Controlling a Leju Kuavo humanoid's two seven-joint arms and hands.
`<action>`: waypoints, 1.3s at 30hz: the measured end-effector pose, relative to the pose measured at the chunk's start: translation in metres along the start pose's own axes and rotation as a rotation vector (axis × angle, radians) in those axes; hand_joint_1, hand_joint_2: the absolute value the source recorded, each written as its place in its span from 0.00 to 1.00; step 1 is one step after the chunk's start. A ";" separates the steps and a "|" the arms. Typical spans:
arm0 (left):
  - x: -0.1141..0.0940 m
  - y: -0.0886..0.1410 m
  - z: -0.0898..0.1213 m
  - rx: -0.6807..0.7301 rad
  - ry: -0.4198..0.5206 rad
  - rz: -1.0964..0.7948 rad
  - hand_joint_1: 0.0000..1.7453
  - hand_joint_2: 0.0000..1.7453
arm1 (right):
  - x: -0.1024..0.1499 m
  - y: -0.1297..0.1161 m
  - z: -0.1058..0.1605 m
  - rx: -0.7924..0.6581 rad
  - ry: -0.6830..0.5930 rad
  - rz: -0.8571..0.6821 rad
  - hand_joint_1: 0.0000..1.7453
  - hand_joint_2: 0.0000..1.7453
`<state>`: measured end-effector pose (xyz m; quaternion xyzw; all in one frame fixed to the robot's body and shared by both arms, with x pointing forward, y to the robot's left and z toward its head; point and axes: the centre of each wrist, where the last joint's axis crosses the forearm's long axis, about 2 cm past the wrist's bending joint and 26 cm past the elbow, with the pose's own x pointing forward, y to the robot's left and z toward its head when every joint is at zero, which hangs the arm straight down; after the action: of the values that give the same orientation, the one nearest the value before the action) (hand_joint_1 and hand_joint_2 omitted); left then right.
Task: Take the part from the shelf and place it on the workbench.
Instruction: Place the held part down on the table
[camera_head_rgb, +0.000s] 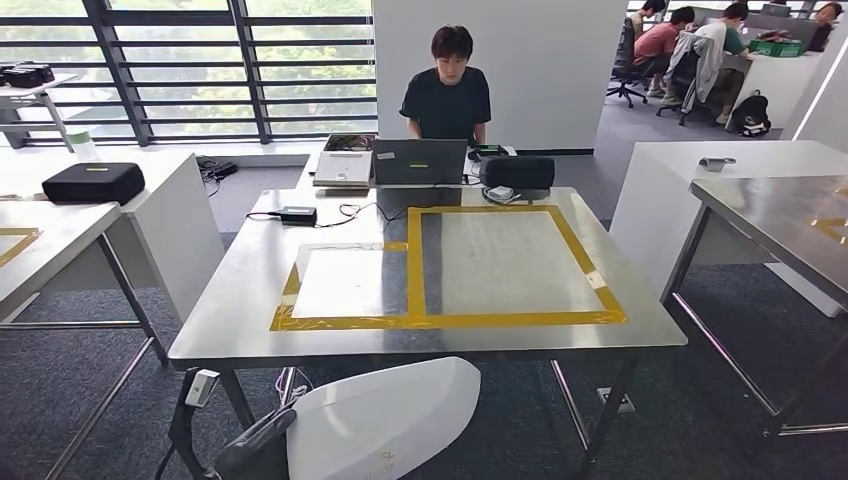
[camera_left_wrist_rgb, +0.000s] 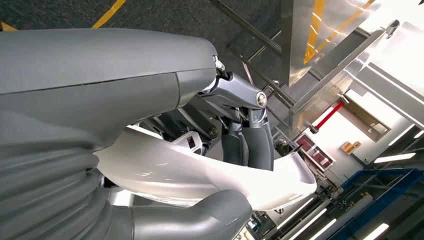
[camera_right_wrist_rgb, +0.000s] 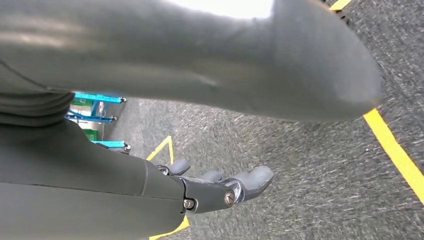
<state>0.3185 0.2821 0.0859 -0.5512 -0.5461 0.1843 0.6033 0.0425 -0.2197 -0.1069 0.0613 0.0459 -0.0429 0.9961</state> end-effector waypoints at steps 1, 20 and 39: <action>0.000 0.000 0.000 0.000 0.000 0.001 1.00 1.00 | 0.000 0.000 0.000 0.000 0.000 0.000 0.00 0.00; 0.006 -0.005 -0.014 -0.034 -0.001 -0.018 1.00 1.00 | 0.000 -0.001 0.000 0.002 0.000 -0.018 0.00 0.00; 0.003 -0.008 -0.021 -0.051 0.008 -0.011 1.00 1.00 | 0.000 -0.002 0.000 -0.001 0.000 -0.029 0.00 0.00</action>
<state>0.3350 0.2722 0.0988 -0.5643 -0.5511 0.1649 0.5922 0.0421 -0.2212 -0.1071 0.0604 0.0466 -0.0572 0.9954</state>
